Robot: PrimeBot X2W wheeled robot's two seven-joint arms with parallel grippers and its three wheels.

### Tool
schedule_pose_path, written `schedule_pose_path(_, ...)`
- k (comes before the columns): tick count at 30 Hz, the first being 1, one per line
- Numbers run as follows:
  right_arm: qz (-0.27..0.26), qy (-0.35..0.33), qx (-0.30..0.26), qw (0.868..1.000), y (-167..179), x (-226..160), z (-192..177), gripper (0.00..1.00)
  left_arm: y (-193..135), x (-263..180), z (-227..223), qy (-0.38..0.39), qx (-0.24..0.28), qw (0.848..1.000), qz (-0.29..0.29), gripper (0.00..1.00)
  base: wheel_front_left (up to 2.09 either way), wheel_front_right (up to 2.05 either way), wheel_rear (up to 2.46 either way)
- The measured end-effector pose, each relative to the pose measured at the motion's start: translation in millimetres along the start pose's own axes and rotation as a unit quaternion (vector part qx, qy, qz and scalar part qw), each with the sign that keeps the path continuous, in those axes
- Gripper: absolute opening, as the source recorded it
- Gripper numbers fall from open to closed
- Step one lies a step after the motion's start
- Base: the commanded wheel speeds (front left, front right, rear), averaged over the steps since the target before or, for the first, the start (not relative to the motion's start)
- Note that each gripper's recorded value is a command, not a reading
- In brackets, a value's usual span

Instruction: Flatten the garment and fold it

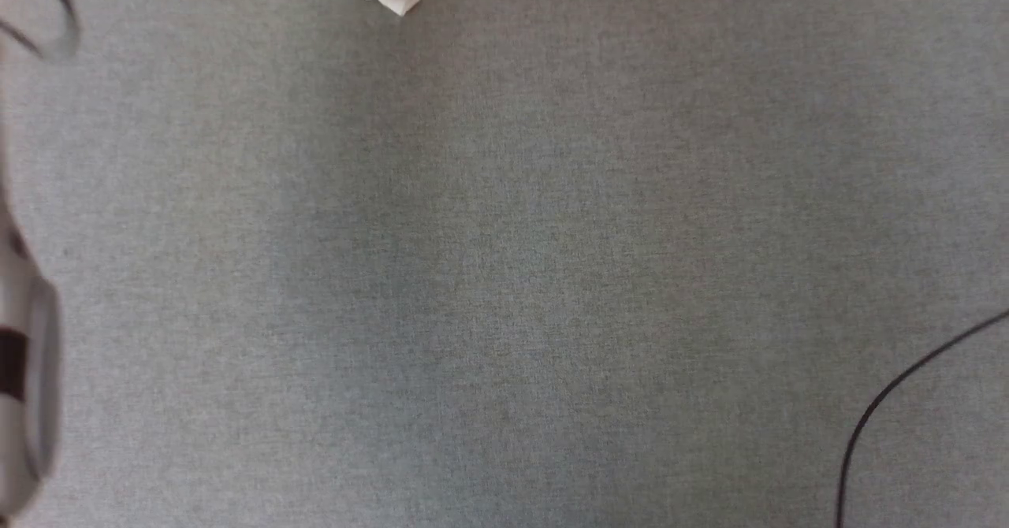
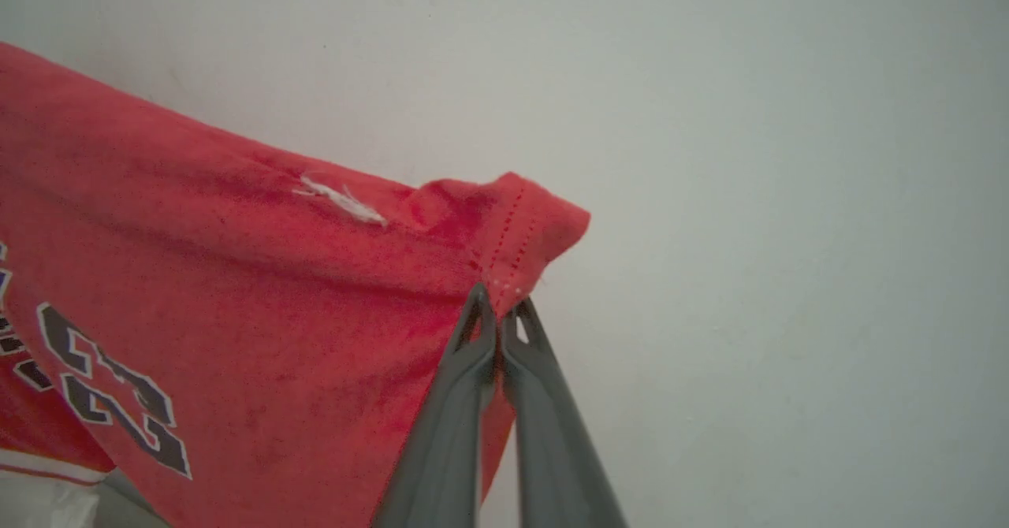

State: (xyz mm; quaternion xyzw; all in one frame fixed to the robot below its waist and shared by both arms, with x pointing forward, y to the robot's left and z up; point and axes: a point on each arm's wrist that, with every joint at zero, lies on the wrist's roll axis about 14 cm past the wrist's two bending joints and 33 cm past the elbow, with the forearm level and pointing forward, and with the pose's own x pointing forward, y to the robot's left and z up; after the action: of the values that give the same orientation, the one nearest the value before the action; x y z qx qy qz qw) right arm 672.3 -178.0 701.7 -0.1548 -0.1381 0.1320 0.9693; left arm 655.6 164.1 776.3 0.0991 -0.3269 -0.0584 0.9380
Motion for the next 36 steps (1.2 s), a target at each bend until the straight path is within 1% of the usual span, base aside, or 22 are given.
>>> schedule_pose_path(3, 0.018, 0.026, 0.015, 0.999, 18.4, -16.5, -27.1, 0.00, -4.5, -26.2, -16.9, 0.025, -0.015, 1.000, -0.001, 0.00, 0.00, 0.00, 0.00)
schedule_pose_path(7, 0.041, 0.065, 0.034, 0.996, 41.7, -45.9, -61.1, 0.00, -5.1, -73.2, -41.4, 0.067, -0.036, 0.997, 0.008, 0.00, 0.00, 0.00, 0.00)
schedule_pose_path(10, 0.061, 0.095, 0.048, 0.992, 61.7, -73.2, -83.9, 0.00, -5.0, -116.7, -57.8, 0.104, -0.048, 0.993, 0.017, 0.00, 0.00, 0.00, 0.00)
schedule_pose_path(16, 0.104, 0.144, 0.072, 0.981, 100.0, -134.8, -114.2, 0.00, -8.5, -212.3, -77.9, 0.186, -0.059, 0.980, 0.031, 0.00, 0.00, 0.00, 0.00)
schedule_pose_path(21, 0.129, 0.185, 0.094, 0.970, 124.7, -189.1, -132.8, 0.00, -14.8, -291.2, -81.6, 0.254, -0.070, 0.964, 0.042, 0.00, 0.00, 0.00, 0.00)
schedule_pose_path(27, 0.147, 0.235, 0.110, 0.954, 143.4, -254.7, -150.3, 0.00, -25.3, -383.8, -76.6, 0.335, -0.088, 0.936, 0.058, 0.00, 0.00, 0.00, 0.00)
schedule_pose_path(31, 0.155, 0.253, 0.116, 0.948, 151.1, -287.6, -151.6, 0.00, -35.4, -428.9, -65.1, 0.374, -0.098, 0.920, 0.061, 0.00, 0.00, 0.00, 0.00)
schedule_pose_path(36, 0.156, 0.273, 0.118, 0.942, 152.6, -324.9, -151.7, 0.00, -55.2, -474.7, -48.8, 0.417, -0.120, 0.900, 0.049, 0.00, 0.00, 0.00, 0.00)
